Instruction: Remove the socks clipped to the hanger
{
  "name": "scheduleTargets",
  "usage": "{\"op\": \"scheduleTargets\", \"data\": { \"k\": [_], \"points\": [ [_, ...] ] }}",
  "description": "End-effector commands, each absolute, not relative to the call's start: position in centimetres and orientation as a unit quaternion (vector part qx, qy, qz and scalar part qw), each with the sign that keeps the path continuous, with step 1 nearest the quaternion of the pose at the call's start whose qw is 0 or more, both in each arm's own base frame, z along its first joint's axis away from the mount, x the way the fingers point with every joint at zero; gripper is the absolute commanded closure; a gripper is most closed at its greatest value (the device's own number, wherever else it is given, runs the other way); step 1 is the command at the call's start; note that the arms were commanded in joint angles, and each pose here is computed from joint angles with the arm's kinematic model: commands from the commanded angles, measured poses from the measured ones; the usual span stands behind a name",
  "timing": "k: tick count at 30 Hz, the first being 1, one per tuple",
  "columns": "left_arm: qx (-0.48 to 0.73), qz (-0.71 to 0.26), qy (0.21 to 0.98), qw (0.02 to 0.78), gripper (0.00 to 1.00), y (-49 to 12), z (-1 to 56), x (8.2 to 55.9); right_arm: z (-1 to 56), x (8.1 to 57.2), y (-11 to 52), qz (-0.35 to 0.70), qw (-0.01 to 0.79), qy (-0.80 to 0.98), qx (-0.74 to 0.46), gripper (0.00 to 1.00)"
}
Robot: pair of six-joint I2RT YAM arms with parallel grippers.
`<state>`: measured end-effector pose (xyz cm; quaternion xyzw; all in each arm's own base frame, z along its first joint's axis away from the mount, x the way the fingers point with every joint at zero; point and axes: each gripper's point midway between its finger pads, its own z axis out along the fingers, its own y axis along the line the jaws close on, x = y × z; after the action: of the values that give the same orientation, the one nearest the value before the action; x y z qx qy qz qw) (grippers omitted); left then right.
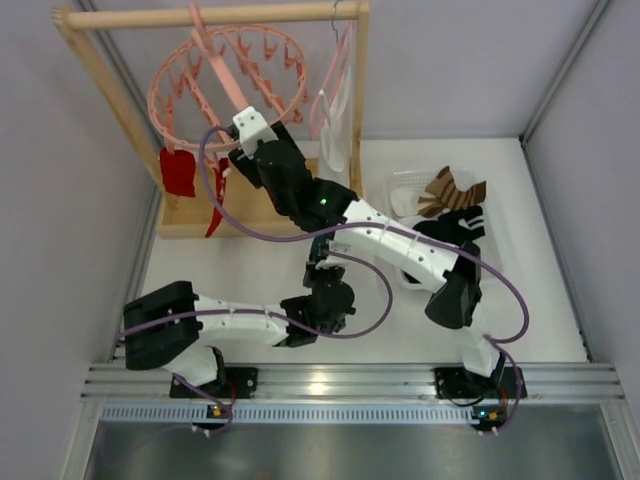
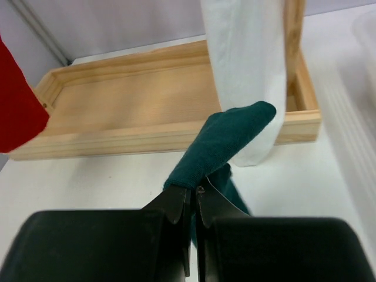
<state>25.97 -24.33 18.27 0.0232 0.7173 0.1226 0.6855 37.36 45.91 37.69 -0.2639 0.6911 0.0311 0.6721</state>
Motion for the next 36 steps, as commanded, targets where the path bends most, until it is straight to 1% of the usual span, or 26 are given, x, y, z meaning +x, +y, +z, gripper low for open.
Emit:
{"op": "scheduleTargets", "data": {
  "k": [1, 2, 3, 5, 6, 7, 11, 12, 13, 15, 17, 18, 19, 20, 21, 22, 24, 25, 27, 28, 29, 30, 31, 33, 35, 36],
  "points": [
    [0.016, 0.061, 0.711, 0.700, 1.00, -25.2, 20.8, 23.8, 44.8, 33.5, 44.2, 0.127, 0.700, 0.662, -0.238, 0.32],
    [0.020, 0.052, 0.710, 0.702, 1.00, -25.3, 21.1, 23.3, 44.9, 32.7, 44.0, 0.140, 0.693, 0.664, -0.243, 0.29],
    [0.043, 0.032, 0.709, 0.703, 1.00, -26.4, 21.3, 22.3, 45.0, 31.9, 44.0, 0.153, 0.688, 0.664, -0.250, 0.20],
    [0.064, 0.004, 0.707, 0.704, 1.00, -27.3, 21.5, 21.1, 45.4, 29.7, 42.9, 0.188, 0.672, 0.664, -0.267, 0.09],
    [0.088, -0.026, 0.705, 0.704, 1.00, -28.6, 21.5, 20.0, 43.6, 29.3, 42.6, 0.188, 0.657, 0.675, -0.280, 0.01],
    [0.097, -0.041, 0.703, 0.703, 1.00, -29.1, 21.6, 19.4, 45.4, 27.8, 41.3, 0.217, 0.659, 0.663, -0.281, 0.01],
    [0.160, -0.111, 0.693, 0.695, 1.00, -32.4, 21.5, 15.9, 45.3, 24.4, 37.6, 0.249, 0.632, 0.671, -0.297, 0.01],
    [0.170, -0.123, 0.690, 0.693, 1.00, -33.0, 21.6, 15.3, 43.7, 23.8, 36.9, 0.245, 0.617, 0.681, -0.309, 0.01],
    [0.191, -0.148, 0.685, 0.688, 1.00, -34.1, 21.7, 14.5, 45.4, 22.6, 34.7, 0.259, 0.628, 0.670, -0.301, 0.00],
    [0.199, -0.193, 0.678, 0.681, 1.00, -35.6, 22.7, 13.3, 45.5, 21.1, 31.2, 0.267, 0.631, 0.672, -0.281, 0.01],
    [0.225, -0.230, 0.668, 0.671, 1.00, -37.3, 23.8, 12.3, 45.1, 21.1, 28.1, 0.242, 0.644, 0.681, -0.253, 0.01],
    [0.224, -0.250, 0.669, 0.664, 1.00, -38.1, 24.1, 11.9, 44.7, 21.1, 24.8, 0.210, 0.653, 0.693, -0.223, 0.01],
    [0.227, -0.269, 0.660, 0.663, 1.00, -39.3, 25.7, 11.5, 44.5, 21.2, 23.0, 0.194, 0.658, 0.699, -0.204, 0.00],
    [0.241, -0.261, 0.660, 0.662, 1.00, -39.9, 25.9, 11.5, 43.5, 21.3, 21.4, 0.173, 0.657, 0.708, -0.191, 0.01],
    [0.260, -0.243, 0.657, 0.664, 1.00, -40.9, 25.5, 11.5, 43.9, 21.0, 18.2, 0.154, 0.668, 0.712, -0.153, 0.01],
    [0.257, -0.249, 0.652, 0.669, 1.00, -41.9, 27.1, 11.8, 43.7, 20.7, 16.9, 0.148, 0.669, 0.715, -0.140, 0.01],
    [0.293, -0.237, 0.650, 0.659, 1.00, -44.0, 26.2, 12.1, 44.1, 19.8, 13.6, 0.153, 0.680, 0.710, -0.100, 0.00],
    [0.279, -0.248, 0.652, 0.660, 1.00, -44.9, 27.9, 13.6, 43.9, 19.4, 12.6, 0.152, 0.682, 0.710, -0.092, 0.01],
    [0.304, -0.288, 0.659, 0.625, 1.00, -47.4, 26.9, 14.2, 44.3, 18.6, 9.7, 0.154, 0.693, 0.702, -0.060, 0.01],
    [0.281, -0.294, 0.659, 0.633, 1.00, -47.9, 28.7, 16.7, 44.2, 18.3, 8.8, 0.150, 0.694, 0.702, -0.051, 0.00],
    [0.297, -0.296, 0.660, 0.623, 1.00, -49.2, 27.7, 17.3, 44.6, 17.8, 7.4, 0.155, 0.700, 0.697, -0.037, 0.01],
    [0.291, -0.302, 0.654, 0.630, 1.00, -50.0, 29.6, 18.2, 44.7, 17.8, 6.4, 0.145, 0.703, 0.696, -0.024, 0.01],
    [0.286, -0.294, 0.657, 0.633, 1.00, -50.2, 29.8, 20.1, 44.5, 17.5, 5.5, 0.140, 0.702, 0.698, -0.019, 0.01],
    [0.302, -0.317, 0.649, 0.622, 1.00, -52.7, 30.3, 21.2, 45.4, 17.0, 3.6, 0.141, 0.710, 0.689, 0.005, 0.01],
    [0.293, -0.319, 0.656, 0.619, 1.00, -53.4, 30.3, 24.3, 46.1, 16.5, 2.4, 0.146, 0.715, 0.684, 0.013, 0.01],
    [0.304, -0.311, 0.668, 0.604, 1.00, -54.6, 28.0, 25.5, 46.3, 16.3, 1.8, 0.145, 0.717, 0.682, 0.018, 0.01]
  ]
}}
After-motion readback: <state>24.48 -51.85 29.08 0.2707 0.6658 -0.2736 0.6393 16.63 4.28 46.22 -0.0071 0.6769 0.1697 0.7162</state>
